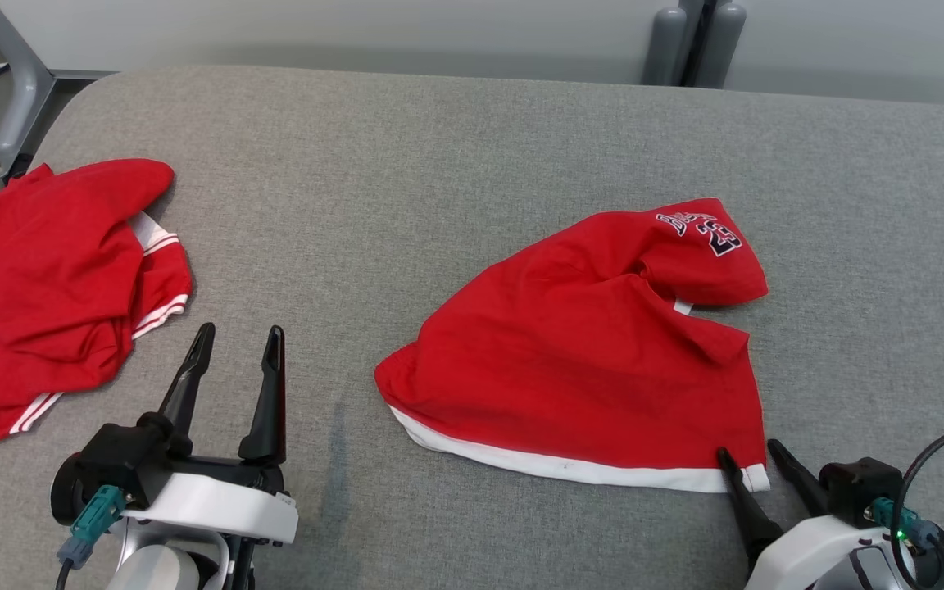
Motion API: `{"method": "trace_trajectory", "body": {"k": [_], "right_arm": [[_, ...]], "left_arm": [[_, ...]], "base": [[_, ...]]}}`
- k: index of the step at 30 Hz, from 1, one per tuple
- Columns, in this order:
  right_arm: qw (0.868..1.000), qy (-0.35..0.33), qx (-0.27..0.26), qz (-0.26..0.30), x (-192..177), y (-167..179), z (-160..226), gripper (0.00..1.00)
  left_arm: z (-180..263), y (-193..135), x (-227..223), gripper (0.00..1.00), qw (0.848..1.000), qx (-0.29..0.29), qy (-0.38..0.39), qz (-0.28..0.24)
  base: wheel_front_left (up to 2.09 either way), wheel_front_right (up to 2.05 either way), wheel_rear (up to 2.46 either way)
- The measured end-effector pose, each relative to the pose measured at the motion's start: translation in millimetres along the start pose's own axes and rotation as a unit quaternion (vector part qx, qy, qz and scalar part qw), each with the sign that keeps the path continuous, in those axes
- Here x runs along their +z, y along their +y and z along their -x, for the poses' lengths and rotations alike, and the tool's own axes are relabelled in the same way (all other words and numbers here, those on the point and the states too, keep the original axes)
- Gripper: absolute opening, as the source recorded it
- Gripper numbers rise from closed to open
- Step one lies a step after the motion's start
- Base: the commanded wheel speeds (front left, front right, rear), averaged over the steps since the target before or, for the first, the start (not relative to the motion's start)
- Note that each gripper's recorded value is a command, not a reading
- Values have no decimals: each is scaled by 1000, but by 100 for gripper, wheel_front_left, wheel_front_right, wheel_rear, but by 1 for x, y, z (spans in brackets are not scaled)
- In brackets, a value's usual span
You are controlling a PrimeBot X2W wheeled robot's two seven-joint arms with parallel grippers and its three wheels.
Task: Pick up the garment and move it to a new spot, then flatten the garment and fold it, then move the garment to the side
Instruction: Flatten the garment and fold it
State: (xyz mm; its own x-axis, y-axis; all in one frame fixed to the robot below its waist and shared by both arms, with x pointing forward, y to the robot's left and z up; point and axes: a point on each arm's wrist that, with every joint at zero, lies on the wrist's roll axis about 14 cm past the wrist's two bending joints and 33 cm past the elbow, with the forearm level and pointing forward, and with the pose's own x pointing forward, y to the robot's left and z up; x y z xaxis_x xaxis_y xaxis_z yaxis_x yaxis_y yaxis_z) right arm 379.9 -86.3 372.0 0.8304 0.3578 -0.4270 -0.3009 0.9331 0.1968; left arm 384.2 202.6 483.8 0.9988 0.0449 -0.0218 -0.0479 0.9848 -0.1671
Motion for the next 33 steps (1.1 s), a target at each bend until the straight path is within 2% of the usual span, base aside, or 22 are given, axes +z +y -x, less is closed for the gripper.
{"method": "trace_trajectory", "body": {"k": [1, 5, 8, 12, 17, 22, 26, 27, 28, 29, 33], "right_arm": [[1000, 2, 1, -3, -1, 1, -1, 0], [1000, -5, 8, -13, 5, 6, -6, 0], [999, -35, 2, -14, 24, 1, -7, 0], [996, -89, -20, -15, 58, -17, -4, 0], [990, -125, -63, -17, 81, -46, 9, 0], [987, -116, -105, -26, 75, -74, 18, 0], [987, -104, -113, -37, 64, -77, 18, 0], [988, -102, -113, -38, 61, -77, 18, 10], [987, -102, -114, -39, 60, -77, 18, 50], [987, -104, -114, -39, 60, -77, 19, 100], [985, -123, -115, -38, 66, -76, 23, 100]], "left_arm": [[-1, 0, 0, 100, 1000, 1, -1, 2], [-4, -1, 0, 100, 1000, -1, -4, 0], [-6, -4, 0, 100, 1000, -6, -5, 0], [-9, -6, 1, 100, 1000, -10, -8, -3], [-12, -11, 0, 100, 1000, -18, -8, -3], [-13, -17, -4, 100, 1000, -25, -4, 0], [-15, -20, -5, 100, 1000, -29, -4, 1], [-15, -20, -5, 100, 1000, -30, -4, 2], [-15, -21, -5, 100, 1000, -31, -4, 2], [-15, -21, -4, 100, 999, -31, -4, 3], [-13, -22, -3, 100, 999, -34, -6, 4]], "base": [[0, 0, 0], [0, 0, 0], [0, 0, 0], [0, 0, 0], [0, 0, 0], [0, 0, 0], [0, 0, 0], [0, 0, 0], [0, 0, 0], [0, 0, 0], [0, 0, 0]]}}
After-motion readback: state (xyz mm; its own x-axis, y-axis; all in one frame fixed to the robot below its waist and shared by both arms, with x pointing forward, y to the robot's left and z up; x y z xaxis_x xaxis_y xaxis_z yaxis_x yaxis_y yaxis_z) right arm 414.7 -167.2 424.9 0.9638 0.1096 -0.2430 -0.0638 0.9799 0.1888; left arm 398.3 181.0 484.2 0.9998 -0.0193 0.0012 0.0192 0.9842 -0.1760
